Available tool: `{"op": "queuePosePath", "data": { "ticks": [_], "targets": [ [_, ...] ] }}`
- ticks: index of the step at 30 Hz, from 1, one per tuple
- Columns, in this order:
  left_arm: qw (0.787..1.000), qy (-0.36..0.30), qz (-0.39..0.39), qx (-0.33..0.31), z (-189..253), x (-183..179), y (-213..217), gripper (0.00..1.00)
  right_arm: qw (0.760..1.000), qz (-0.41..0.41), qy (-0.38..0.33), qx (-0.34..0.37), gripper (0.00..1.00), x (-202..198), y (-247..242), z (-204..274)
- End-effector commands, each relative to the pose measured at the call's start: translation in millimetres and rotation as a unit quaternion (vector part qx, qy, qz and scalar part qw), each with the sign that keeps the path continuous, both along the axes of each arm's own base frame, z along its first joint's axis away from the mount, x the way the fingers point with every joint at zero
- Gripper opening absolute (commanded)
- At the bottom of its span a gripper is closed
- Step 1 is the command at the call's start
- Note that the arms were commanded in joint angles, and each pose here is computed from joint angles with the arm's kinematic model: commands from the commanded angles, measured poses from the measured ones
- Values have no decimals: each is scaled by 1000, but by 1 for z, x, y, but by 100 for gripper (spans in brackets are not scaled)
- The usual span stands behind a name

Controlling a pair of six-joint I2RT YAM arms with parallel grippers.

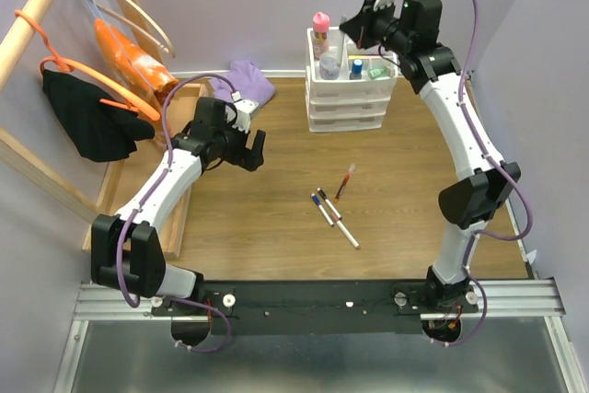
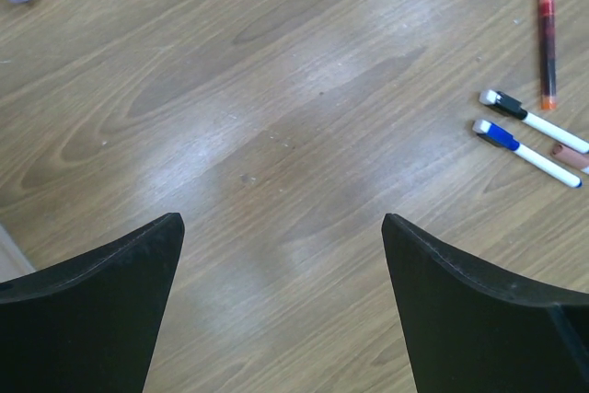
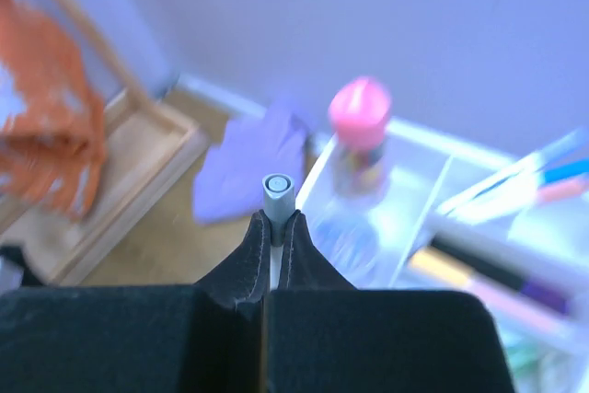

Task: Sort the stationery into containers
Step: Pick up the pen from the center of the board, then place the pen in the storage box.

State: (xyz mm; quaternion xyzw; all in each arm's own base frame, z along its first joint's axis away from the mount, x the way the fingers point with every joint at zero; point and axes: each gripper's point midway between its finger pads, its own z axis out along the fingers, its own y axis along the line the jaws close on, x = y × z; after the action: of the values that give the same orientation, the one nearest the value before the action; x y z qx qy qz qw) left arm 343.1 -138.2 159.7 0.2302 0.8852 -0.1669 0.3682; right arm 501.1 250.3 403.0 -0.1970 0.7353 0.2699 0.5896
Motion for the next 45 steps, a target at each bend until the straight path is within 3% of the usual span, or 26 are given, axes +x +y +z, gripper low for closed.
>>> {"op": "queuePosePath", "data": {
  "ticks": [1, 10, 17, 31, 40, 41, 45],
  "targets": [
    [998, -9, -54, -12, 3, -2, -16, 98, 984, -38, -170, 26, 1, 48, -10, 55],
    [997, 13, -75, 3, -3, -8, -28, 98, 961, -154, -219, 65, 1, 122, -49, 44],
    [997, 15, -71, 17, -6, 1, -27, 98, 951, -202, -225, 63, 1, 148, -75, 30],
    [997, 20, -69, 12, -9, 14, -36, 98, 969, -203, -138, 19, 1, 159, -80, -42],
    [998, 20, -62, 6, -12, 10, -35, 97, 975, -200, -96, 0, 1, 154, -80, -64],
    [998, 19, -62, 6, -13, 10, -35, 97, 975, -201, -94, 2, 3, 154, -80, -62],
    [998, 9, -62, 0, -9, 8, -36, 98, 977, -190, -98, 14, 36, 141, -78, -42]
  ]
}}
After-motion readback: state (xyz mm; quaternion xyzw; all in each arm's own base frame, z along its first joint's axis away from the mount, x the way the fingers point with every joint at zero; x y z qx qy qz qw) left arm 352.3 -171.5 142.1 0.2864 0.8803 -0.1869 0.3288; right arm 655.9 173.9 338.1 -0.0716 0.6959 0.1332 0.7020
